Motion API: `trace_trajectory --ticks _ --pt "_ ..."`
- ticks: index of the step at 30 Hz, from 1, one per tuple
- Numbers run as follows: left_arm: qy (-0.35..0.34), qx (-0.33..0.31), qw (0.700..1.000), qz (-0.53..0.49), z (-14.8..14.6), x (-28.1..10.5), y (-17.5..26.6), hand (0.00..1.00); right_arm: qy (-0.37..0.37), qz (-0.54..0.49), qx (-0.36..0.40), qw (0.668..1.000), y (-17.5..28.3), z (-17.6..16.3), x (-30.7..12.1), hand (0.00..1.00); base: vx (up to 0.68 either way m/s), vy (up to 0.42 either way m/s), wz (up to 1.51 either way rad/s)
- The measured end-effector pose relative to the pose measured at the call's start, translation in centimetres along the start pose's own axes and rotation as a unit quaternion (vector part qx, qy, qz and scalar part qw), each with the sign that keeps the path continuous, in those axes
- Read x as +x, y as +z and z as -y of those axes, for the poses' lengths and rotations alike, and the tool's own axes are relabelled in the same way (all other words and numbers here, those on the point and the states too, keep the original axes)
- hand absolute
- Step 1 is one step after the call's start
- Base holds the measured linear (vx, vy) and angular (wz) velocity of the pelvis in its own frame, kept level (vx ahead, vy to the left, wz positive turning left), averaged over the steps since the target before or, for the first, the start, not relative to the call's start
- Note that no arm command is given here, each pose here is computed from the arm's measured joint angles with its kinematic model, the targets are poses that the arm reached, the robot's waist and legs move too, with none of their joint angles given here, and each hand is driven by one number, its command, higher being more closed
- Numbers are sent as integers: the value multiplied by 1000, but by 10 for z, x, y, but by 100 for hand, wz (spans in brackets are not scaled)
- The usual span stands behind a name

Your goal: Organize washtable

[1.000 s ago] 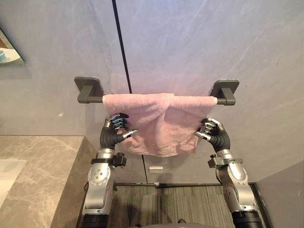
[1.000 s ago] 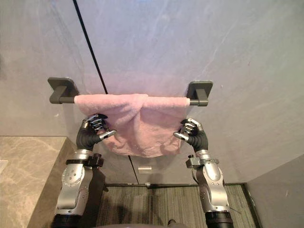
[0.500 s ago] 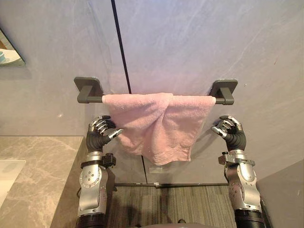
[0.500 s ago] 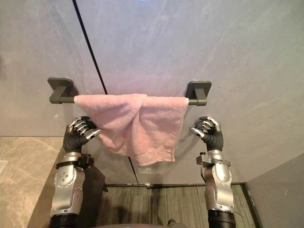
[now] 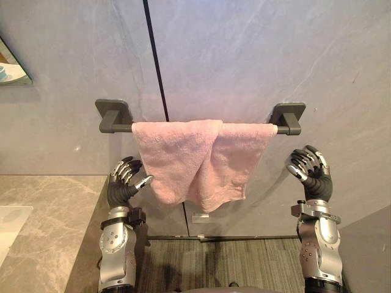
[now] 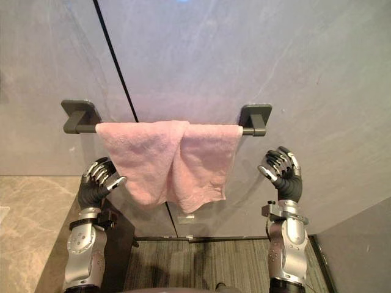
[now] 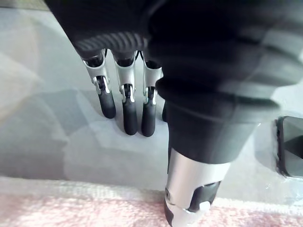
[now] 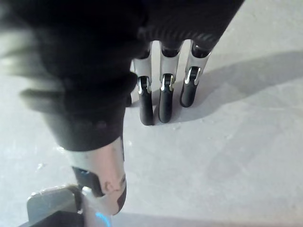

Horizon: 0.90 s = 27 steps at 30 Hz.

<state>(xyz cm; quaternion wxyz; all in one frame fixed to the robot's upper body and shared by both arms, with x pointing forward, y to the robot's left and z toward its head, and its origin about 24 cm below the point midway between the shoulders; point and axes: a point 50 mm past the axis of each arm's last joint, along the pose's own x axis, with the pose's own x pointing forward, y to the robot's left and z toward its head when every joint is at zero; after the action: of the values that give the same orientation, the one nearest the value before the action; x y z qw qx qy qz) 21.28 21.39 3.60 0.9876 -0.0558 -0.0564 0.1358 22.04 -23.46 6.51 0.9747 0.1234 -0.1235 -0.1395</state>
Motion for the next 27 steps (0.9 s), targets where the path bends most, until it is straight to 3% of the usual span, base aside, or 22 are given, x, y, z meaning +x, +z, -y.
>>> trace_trajectory --ticks 8,16,27 --pt "11 8 998 -53 -12 -28 -19 0 -20 8 -60 998 12 15 -25 0 0 0 -1" --pt "9 4 995 -102 -16 -48 -37 0 -29 -65 -167 983 -2 32 -57 0 -12 -7 0" --pt "29 30 961 -274 -30 -93 -98 0 -48 -275 -198 940 -77 58 -108 0 -8 -8 0"
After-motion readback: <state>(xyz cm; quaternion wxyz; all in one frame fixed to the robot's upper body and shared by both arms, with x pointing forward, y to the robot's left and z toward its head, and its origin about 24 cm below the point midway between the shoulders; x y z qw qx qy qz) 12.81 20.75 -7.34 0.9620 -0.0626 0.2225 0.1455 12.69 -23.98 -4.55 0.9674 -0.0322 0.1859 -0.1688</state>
